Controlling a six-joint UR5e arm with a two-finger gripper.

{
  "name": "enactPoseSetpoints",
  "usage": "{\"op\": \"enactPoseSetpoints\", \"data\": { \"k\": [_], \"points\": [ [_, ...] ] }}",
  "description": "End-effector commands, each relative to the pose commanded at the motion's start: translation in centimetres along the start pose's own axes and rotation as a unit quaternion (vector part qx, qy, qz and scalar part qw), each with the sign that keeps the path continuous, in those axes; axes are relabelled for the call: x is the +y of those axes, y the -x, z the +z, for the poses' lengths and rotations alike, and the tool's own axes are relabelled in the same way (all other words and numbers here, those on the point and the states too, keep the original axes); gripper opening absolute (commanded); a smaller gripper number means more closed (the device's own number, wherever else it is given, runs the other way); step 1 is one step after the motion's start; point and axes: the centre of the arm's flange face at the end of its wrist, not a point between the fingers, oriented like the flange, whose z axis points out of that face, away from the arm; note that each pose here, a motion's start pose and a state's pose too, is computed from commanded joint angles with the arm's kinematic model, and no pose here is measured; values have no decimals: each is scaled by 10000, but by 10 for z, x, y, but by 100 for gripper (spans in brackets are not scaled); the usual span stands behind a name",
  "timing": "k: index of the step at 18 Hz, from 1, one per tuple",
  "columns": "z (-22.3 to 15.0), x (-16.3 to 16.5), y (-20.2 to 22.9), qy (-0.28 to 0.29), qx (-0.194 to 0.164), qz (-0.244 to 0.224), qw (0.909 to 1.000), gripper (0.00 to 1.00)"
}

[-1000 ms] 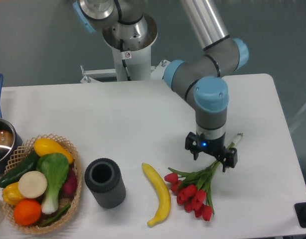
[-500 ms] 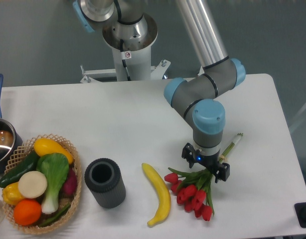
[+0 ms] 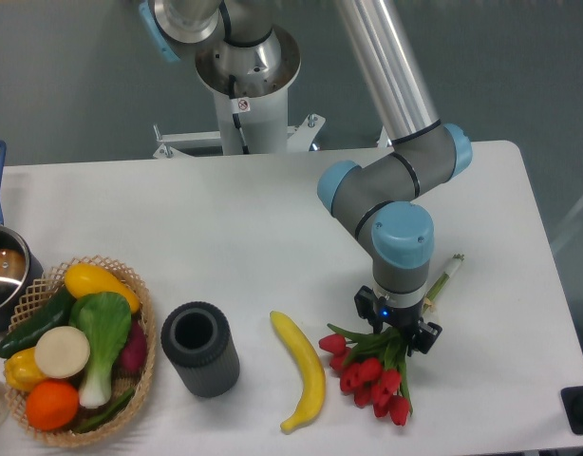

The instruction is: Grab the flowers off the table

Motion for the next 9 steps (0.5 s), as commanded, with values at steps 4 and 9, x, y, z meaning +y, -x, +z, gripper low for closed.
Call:
{"op": "enactPoseSetpoints", "data": {
  "k": [4,9],
  "points": [
    [-24,3,6,-58,-166,-38,9998,0],
    [-82,27,24,-149,-541,-209,9982,0]
  ]
}}
